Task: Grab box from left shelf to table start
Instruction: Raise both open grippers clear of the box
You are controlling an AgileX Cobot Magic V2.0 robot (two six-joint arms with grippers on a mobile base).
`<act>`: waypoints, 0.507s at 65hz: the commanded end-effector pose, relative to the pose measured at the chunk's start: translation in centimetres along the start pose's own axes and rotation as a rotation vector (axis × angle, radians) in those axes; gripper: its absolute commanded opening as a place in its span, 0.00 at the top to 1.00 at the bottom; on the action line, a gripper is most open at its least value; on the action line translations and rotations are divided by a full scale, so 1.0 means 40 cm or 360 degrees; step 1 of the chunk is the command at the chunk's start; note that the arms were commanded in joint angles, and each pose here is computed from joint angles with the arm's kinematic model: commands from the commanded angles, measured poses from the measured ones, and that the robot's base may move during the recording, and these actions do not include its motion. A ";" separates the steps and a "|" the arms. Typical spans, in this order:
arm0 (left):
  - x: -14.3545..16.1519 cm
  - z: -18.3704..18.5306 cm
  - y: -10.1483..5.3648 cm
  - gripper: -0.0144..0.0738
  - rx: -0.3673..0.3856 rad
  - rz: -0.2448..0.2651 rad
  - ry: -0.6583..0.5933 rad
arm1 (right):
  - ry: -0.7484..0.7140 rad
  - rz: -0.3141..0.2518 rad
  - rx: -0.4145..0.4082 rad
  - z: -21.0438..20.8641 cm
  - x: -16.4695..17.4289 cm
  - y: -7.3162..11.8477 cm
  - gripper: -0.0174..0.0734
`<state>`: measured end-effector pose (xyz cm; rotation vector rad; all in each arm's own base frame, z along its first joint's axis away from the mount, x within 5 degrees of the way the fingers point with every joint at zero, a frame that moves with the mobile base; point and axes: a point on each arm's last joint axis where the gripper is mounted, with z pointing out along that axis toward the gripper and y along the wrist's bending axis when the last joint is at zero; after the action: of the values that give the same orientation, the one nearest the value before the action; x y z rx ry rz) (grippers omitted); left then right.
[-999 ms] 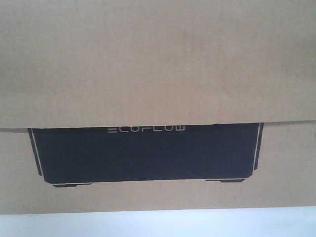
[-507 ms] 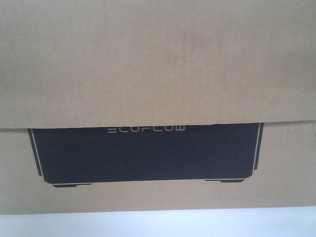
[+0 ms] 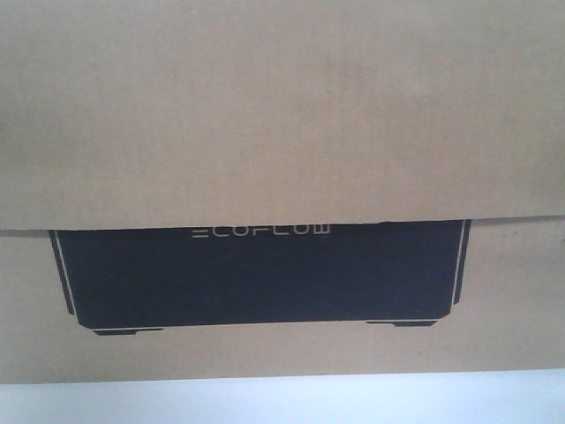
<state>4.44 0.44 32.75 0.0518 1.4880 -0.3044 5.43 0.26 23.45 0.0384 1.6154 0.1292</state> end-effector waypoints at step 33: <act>-0.031 -0.001 -0.014 0.94 0.0086 0.0020 -0.0110 | -0.0359 -0.0006 0.0022 0.003 0.040 -0.008 0.75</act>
<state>4.43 0.43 32.76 0.0529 1.4863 -0.3056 5.68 0.15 20.39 0.0675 1.5032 0.1136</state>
